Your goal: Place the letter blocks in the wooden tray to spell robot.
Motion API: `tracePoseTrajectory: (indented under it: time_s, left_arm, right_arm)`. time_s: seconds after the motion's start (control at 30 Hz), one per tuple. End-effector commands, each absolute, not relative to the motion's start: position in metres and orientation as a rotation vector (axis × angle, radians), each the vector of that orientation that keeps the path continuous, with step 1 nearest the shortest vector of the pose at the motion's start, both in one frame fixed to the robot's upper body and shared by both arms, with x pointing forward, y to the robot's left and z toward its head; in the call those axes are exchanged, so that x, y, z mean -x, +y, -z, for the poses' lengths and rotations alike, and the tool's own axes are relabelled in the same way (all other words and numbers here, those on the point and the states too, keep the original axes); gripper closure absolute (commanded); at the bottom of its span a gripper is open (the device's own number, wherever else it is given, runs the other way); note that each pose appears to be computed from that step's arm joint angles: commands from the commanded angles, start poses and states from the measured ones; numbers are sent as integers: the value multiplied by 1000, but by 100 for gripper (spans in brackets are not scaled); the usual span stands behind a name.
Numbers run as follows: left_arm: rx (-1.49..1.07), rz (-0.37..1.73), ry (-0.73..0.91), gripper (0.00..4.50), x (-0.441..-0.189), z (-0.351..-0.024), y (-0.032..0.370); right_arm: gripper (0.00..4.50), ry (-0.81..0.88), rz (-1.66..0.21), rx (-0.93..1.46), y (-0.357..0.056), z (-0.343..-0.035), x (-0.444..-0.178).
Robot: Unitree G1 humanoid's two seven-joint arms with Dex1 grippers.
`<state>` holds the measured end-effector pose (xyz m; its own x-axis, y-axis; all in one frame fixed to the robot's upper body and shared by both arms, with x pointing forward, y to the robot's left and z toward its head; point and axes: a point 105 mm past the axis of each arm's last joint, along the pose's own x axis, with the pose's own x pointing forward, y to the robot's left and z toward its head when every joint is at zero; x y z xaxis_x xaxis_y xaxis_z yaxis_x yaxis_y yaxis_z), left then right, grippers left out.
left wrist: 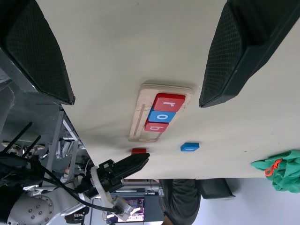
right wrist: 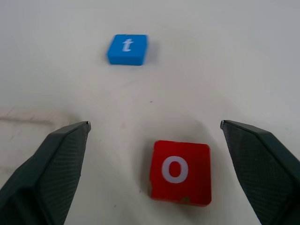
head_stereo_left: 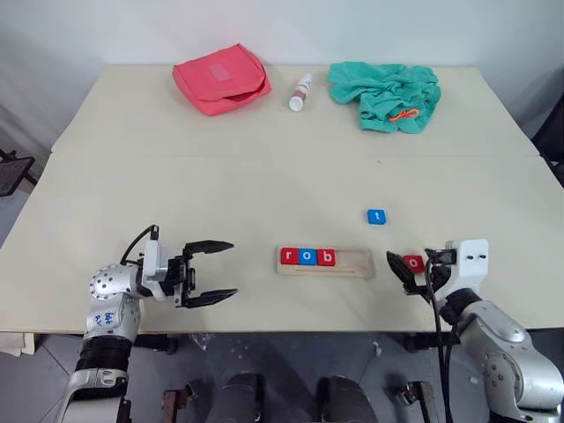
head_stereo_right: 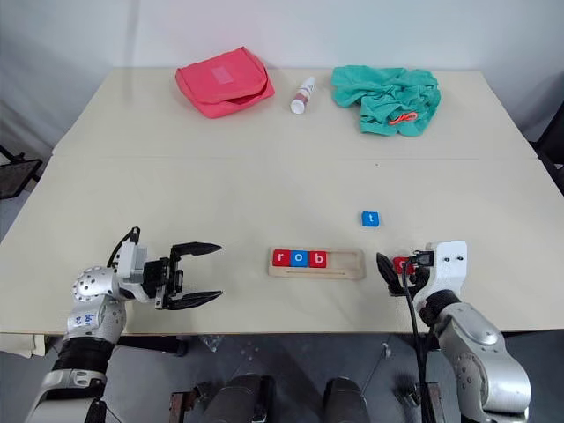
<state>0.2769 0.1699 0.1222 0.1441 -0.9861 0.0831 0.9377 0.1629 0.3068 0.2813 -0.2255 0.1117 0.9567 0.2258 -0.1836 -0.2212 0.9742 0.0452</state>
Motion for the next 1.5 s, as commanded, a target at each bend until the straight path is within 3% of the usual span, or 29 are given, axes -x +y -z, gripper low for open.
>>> tracePoseTrajectory:
  time_s: [0.03, 0.33, 0.6, 0.8, 1.07, 1.17, 1.4, 1.5]
  left_arm:
    - [-220, 1433, -317, 0, -269, -126, 170]
    - [-204, 1424, -324, 0, -263, -121, 165]
    - [-198, 1422, -328, 0, -256, -118, 163]
    - [-192, 1385, -318, 0, -246, -115, 166]
    - [-184, 1349, -311, 0, -238, -113, 167]
    - [-185, 1339, -311, 0, -236, -113, 167]
    - [-186, 1334, -311, 0, -237, -113, 167]
    - [-183, 1334, -316, 0, -239, -114, 166]
  right_arm:
    - [5, 194, -381, 100, -226, -124, -273]
    - [5, 335, -703, 430, -243, -134, -271]
    - [5, 475, -950, 687, -263, -134, -283]
    - [5, 504, -1025, 782, -267, -136, -307]
    - [5, 522, -1113, 813, -260, -131, -317]
    - [65, 553, -1150, 823, -259, -126, -315]
    - [299, 555, -1145, 817, -258, -125, -320]
    - [306, 501, -1108, 777, -250, -143, -326]
